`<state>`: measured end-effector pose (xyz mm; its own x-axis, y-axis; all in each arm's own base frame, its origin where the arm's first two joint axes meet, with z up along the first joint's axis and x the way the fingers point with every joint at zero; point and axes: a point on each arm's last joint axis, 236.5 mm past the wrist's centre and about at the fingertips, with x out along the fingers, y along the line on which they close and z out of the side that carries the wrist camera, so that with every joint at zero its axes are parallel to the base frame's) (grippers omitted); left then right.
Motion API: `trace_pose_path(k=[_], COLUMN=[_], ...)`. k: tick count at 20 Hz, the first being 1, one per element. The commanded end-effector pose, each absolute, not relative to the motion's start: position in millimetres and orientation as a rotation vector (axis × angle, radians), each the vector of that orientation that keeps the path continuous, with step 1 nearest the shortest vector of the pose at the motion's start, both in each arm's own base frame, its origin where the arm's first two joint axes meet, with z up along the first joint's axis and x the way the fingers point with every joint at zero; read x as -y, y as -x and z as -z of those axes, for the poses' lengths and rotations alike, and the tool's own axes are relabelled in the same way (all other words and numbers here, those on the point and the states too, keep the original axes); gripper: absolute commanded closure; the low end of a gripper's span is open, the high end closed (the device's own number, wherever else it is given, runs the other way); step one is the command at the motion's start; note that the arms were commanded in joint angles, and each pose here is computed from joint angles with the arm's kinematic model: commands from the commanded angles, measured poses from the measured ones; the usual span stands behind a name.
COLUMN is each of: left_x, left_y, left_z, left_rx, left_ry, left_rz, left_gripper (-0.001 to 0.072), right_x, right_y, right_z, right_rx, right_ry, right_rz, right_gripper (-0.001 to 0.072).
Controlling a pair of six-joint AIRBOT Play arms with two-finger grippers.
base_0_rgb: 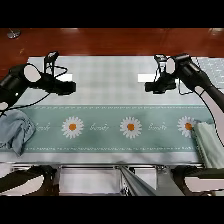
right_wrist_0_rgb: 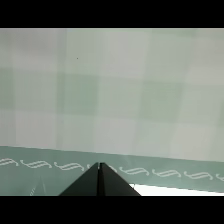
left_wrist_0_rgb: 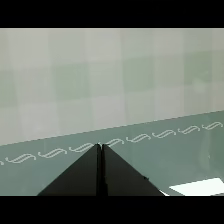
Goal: Fold the shirts.
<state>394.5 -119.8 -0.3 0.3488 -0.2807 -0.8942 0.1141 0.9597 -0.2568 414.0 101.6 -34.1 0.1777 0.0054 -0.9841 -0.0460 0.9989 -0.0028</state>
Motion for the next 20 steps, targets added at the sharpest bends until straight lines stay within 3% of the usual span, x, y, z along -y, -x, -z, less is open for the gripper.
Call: trace_pose_path(k=[1, 14, 16, 17, 18, 19, 20], left_x=[119.4, 119.3, 118.6, 117.3, 114.5, 108.8, 95.8], left_y=[-394.7, -395.4, -411.3, -417.1, -420.2, -416.6, -410.4], left_z=[0.4, 0.3, -6.8, -10.3, -14.5, -20.1, -27.4], left_rx=[-1.188, -1.186, -1.113, -1.087, -1.076, -1.1, -1.143], left_ry=[0.16, 0.16, 0.167, 0.17, 0.15, 0.111, 0.062], left_rz=[0.256, 0.256, 0.247, 0.242, 0.245, 0.25, 0.232], left_gripper=[0.0665, 0.0665, 0.0659, 0.0495, 0.0016, 0.0006, 0.0007], right_x=[-101.8, -102.7, -104.9, -102.6, -100.7, -98.1, -93.4], right_y=[-414.0, -416.4, -424.8, -424.2, -420.4, -413.8, -404.5], right_z=[34.3, 33.9, 32.2, 32.3, 33.5, 34.5, 34.9], right_rx=[-1.392, -1.382, -1.346, -1.35, -1.368, -1.396, -1.434], right_ry=[0.034, 0.031, 0.026, 0.012, -0.009, -0.004, 0.051], right_rz=[-0.037, -0.039, -0.046, -0.031, -0.008, 0.001, -0.018], right_gripper=[0.0691, 0.069, 0.0686, 0.0536, 0.0139, 0.0077, 0.0079])
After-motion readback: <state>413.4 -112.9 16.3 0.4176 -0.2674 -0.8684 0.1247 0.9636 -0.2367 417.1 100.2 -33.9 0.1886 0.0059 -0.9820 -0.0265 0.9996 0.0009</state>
